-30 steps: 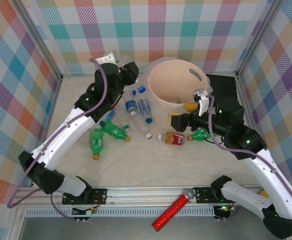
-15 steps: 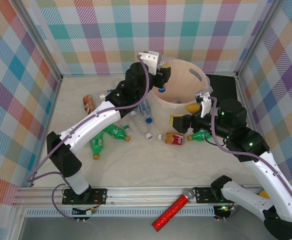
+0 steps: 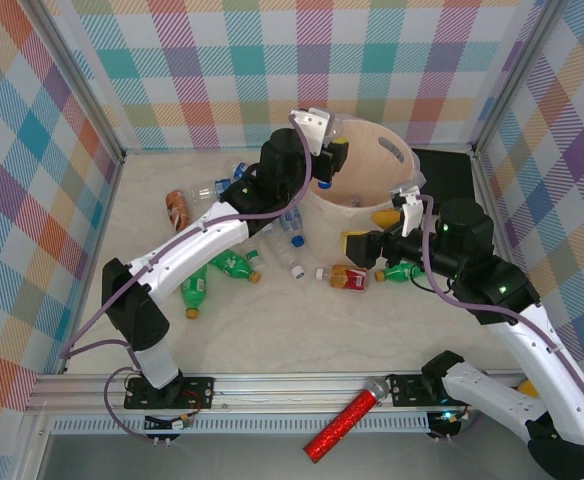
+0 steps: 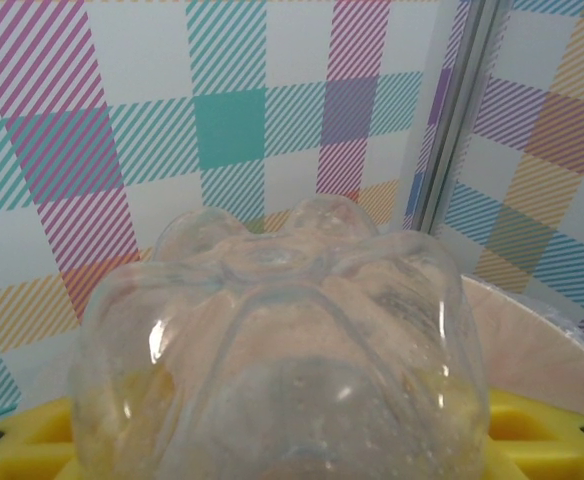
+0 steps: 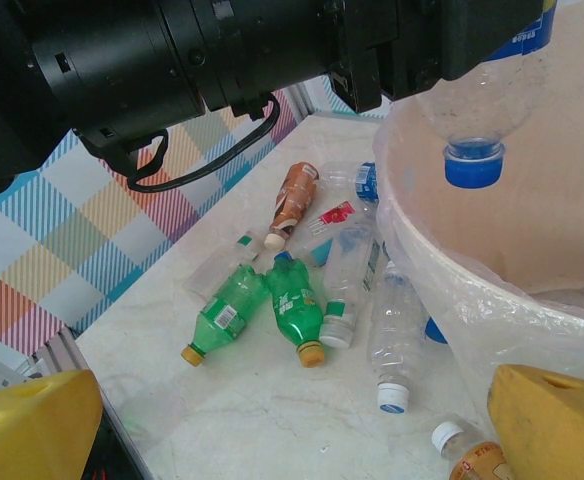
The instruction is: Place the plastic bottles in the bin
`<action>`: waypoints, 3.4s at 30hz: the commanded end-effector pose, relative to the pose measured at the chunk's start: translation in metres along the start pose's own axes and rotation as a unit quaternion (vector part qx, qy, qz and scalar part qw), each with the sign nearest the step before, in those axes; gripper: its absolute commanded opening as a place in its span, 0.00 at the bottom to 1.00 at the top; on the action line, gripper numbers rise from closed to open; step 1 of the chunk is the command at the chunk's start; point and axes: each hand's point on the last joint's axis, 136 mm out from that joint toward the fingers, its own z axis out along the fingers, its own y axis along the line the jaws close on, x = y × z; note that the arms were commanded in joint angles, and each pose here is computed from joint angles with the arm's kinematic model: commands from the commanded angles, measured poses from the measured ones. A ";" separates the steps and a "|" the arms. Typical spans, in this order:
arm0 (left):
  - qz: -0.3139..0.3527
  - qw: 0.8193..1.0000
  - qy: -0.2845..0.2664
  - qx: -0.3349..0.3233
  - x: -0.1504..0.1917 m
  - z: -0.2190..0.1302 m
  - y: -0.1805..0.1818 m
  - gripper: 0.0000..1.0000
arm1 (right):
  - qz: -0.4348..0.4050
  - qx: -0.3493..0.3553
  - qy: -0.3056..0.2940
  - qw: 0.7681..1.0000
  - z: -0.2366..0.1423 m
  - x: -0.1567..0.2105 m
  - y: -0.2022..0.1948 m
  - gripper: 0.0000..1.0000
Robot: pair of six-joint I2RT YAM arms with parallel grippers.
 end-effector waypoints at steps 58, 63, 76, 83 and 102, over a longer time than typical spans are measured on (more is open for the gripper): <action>-0.266 0.847 0.264 -0.377 0.290 -0.283 0.174 1.00 | 0.005 -0.128 0.043 0.991 0.061 -0.011 0.053 0.99; -0.255 0.826 0.296 -0.407 0.306 -0.289 0.185 1.00 | -0.005 -0.123 0.042 0.992 0.059 -0.007 0.051 0.99; -0.351 0.785 0.319 -0.398 0.358 -0.273 0.203 1.00 | -0.002 -0.125 0.054 0.991 0.062 -0.004 0.052 0.99; -0.364 0.785 0.327 -0.381 0.372 -0.264 0.201 1.00 | 0.006 -0.129 0.060 0.990 0.069 -0.007 0.057 0.99; -0.378 0.797 0.344 -0.321 0.360 -0.249 0.183 1.00 | -0.010 -0.126 0.076 0.989 0.080 -0.001 0.067 0.99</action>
